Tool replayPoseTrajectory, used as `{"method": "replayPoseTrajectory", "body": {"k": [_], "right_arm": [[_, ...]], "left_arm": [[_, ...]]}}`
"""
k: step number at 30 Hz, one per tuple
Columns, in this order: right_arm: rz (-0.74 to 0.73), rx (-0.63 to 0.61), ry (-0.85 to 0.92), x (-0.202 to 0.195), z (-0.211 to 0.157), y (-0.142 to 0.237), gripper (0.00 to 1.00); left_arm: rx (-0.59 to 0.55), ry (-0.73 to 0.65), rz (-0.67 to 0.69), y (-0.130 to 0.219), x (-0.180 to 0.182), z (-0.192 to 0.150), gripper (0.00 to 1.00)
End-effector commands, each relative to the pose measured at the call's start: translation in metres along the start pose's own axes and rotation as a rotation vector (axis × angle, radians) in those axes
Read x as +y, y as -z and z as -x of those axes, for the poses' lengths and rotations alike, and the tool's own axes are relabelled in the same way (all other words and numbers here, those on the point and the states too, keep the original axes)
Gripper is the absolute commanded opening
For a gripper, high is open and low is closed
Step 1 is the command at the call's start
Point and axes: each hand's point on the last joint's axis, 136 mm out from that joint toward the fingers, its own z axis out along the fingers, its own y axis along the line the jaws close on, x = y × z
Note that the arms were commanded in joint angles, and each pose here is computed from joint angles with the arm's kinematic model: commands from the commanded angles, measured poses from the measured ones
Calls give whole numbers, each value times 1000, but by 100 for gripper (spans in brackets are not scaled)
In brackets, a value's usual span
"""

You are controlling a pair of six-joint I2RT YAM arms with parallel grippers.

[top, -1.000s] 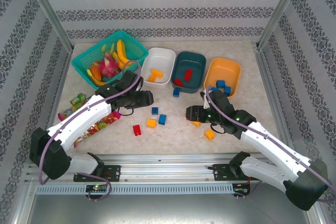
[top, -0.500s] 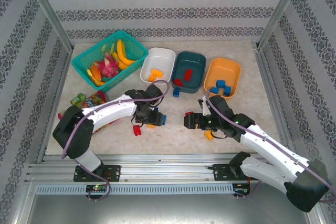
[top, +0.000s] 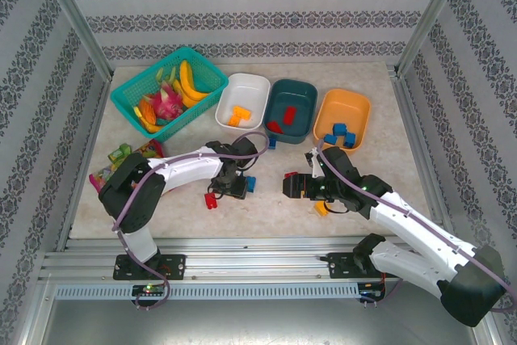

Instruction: Sort the legos into containers by color

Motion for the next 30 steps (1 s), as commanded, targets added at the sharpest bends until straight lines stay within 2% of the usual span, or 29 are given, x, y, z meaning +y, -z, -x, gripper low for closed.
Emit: {"method": "replayPoseTrajectory", "body": {"k": [1,4,7,11,14,19,23,26,30], "right_arm": [[32,-3,-1,11,5,2,78],[33,4,1,12,5,0,78],[36,2,6,15,8,1,77],[50,-44,9,25,23,10,77],[77,-141,2,39,48,21,76],[180,-393,-61,62,102,40,76],[216,-529,-112,68,136,50,78],[226,-556,-135,68,154,51,79],[200,-508,-143,66,169,45,78]], "left_arm": [[-35,-34,17,-3,-3,9,46],[-39,-37,40,-3,0,12,38],[-60,-30,65,6,5,12,35],[-120,-12,84,44,12,16,35],[-186,3,61,79,12,32,35],[-298,80,-10,121,19,89,35],[-352,126,-54,133,26,141,35],[-386,132,-72,136,29,179,35],[-392,132,-118,125,27,223,35]]}}
